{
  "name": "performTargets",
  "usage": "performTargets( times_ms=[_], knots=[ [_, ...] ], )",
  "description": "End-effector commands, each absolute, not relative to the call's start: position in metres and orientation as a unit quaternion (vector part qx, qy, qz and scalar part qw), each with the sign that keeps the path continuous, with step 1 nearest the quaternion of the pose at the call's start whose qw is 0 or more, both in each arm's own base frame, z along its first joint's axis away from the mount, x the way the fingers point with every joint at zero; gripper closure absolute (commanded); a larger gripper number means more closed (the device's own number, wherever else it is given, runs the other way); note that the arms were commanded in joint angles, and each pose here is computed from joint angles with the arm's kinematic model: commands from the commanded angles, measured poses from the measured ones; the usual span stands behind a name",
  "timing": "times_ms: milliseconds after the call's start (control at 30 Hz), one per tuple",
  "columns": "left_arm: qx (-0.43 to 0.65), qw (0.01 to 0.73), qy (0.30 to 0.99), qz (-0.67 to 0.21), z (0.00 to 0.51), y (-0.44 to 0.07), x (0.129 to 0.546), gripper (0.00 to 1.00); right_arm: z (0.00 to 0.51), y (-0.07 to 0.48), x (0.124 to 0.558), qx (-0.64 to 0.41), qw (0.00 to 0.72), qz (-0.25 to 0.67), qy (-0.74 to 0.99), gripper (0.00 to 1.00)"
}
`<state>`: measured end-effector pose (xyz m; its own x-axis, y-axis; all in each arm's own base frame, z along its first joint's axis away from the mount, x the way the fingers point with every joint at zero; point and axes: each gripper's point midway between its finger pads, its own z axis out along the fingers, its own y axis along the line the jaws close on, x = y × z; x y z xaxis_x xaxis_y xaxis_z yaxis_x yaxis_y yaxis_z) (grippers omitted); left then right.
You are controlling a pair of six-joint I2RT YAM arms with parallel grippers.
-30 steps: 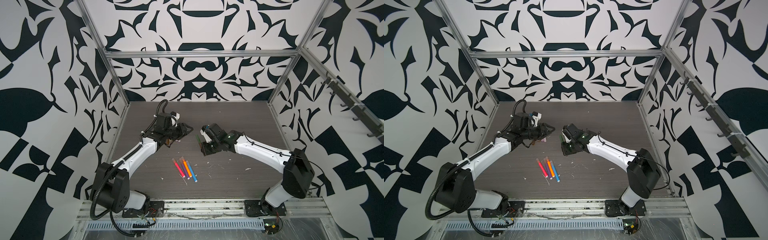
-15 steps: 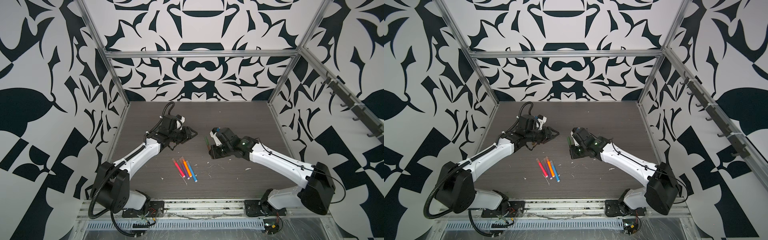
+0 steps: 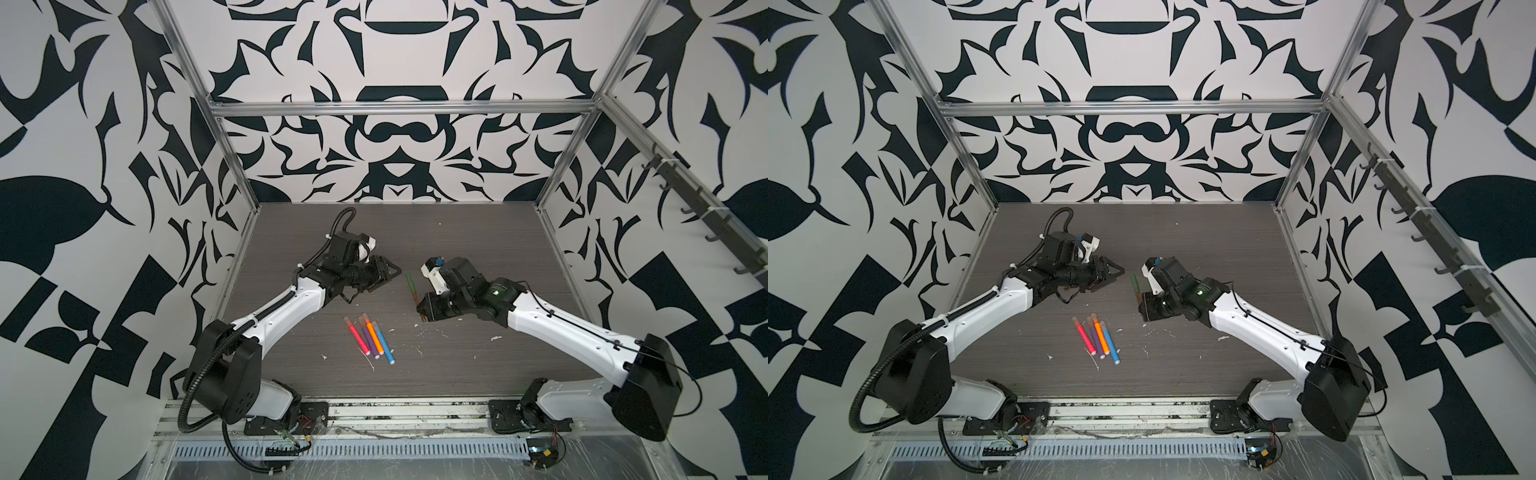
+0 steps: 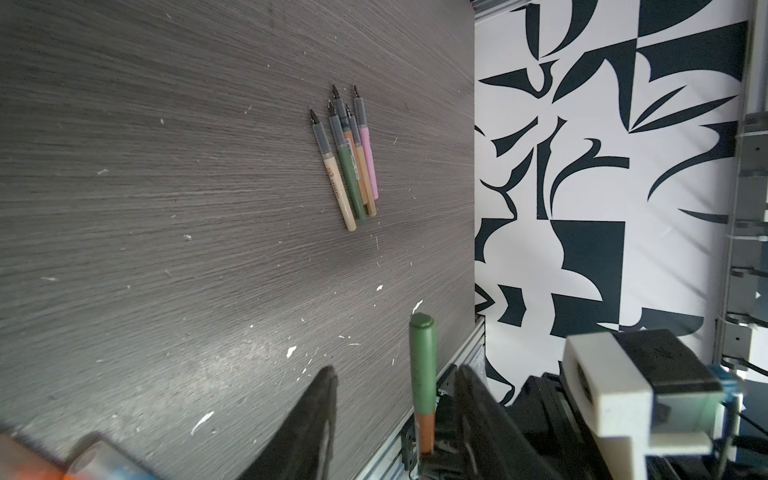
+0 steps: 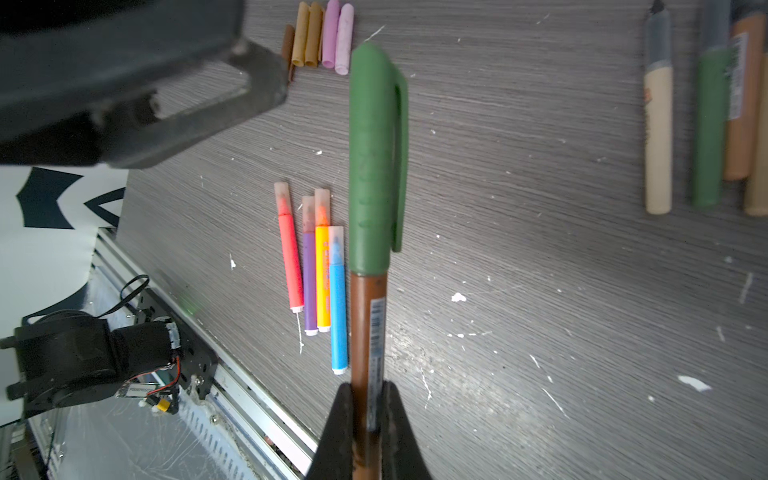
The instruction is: Open the pen caps
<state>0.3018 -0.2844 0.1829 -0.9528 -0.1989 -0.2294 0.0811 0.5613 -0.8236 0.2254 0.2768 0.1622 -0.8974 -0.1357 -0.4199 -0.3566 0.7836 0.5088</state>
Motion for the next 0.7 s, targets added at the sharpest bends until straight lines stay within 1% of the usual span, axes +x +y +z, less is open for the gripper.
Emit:
performTargets(
  times_ms=[0, 300, 667],
  knots=[
    [-0.029, 0.136, 0.874, -0.465, 0.181, -0.289, 0.304, 0.51, 0.182, 0.295, 0.234, -0.140, 0.201, 0.345, 0.906, 1.00],
    [-0.017, 0.121, 0.880, -0.459, 0.163, -0.296, 0.309, 0.50, 0.168, 0.315, 0.241, -0.127, 0.170, 0.367, 0.906, 1.00],
    [-0.006, 0.101, 0.883, -0.458, 0.151, -0.300, 0.306, 0.50, 0.160, 0.328, 0.251, -0.124, 0.163, 0.373, 0.905, 1.00]
  ],
)
